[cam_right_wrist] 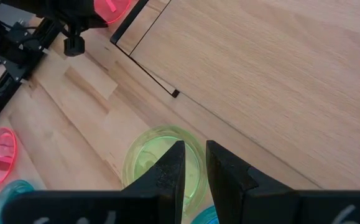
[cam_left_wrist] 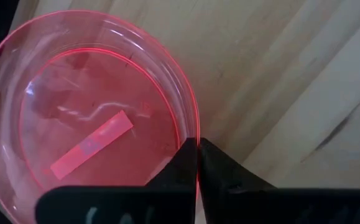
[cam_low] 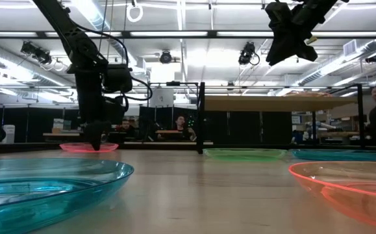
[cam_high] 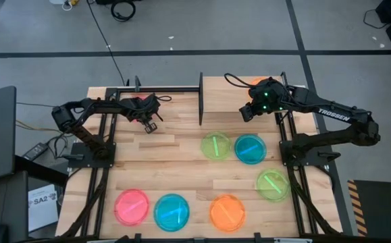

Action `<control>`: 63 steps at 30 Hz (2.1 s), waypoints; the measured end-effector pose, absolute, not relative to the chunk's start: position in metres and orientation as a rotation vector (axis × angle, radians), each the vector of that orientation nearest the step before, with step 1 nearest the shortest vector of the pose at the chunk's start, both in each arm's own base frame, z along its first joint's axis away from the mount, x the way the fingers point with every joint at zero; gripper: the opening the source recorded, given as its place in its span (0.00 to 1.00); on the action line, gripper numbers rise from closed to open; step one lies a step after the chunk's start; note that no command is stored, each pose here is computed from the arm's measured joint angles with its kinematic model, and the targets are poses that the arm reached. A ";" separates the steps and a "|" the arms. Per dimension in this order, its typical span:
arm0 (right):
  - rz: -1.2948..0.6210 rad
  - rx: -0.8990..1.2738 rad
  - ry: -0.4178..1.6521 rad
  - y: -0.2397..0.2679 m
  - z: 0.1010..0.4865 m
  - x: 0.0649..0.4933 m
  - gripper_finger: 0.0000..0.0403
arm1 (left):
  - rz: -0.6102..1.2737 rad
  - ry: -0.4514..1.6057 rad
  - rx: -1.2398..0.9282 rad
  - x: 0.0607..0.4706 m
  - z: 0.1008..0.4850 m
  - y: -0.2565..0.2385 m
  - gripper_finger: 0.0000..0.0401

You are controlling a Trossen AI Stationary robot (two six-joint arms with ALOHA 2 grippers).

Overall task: Place and stack plates onto a shelf
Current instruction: Put the top pink plate on the shelf

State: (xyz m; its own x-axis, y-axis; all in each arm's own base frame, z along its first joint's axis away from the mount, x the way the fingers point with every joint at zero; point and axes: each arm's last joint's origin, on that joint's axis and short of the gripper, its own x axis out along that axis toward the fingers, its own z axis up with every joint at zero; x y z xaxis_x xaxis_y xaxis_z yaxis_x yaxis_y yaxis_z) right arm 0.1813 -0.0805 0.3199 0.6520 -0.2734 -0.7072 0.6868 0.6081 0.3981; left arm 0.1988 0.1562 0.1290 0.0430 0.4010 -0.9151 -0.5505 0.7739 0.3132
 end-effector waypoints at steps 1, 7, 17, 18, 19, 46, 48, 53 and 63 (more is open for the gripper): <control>-0.601 0.716 0.644 -0.081 0.320 0.181 0.18 | 0.731 1.343 -0.136 0.199 0.129 0.156 0.02; -0.601 0.716 0.644 -0.081 0.320 0.181 0.18 | 0.745 1.343 -0.121 0.199 0.131 0.155 0.02; -0.601 0.716 0.644 -0.081 0.320 0.181 0.18 | 0.751 1.372 -0.067 0.206 0.163 0.150 0.01; -0.601 0.716 0.644 -0.081 0.320 0.181 0.18 | 0.753 1.363 -0.061 0.207 0.169 0.151 0.01; -0.601 0.716 0.644 -0.081 0.320 0.181 0.18 | 0.753 1.358 -0.054 0.209 0.174 0.150 0.01; -0.599 0.710 0.645 -0.081 0.320 0.181 0.18 | 0.694 0.919 0.205 0.277 0.361 0.123 0.00; -0.600 0.715 0.636 -0.081 0.320 0.182 0.18 | 0.662 0.911 0.240 0.280 0.364 0.116 0.00; -0.582 0.706 0.563 -0.083 0.326 0.186 0.18 | 0.570 0.918 0.339 0.288 0.365 0.098 0.00; -0.510 0.661 0.289 -0.089 0.348 0.200 0.18 | 0.373 0.926 0.550 0.299 0.365 0.060 0.01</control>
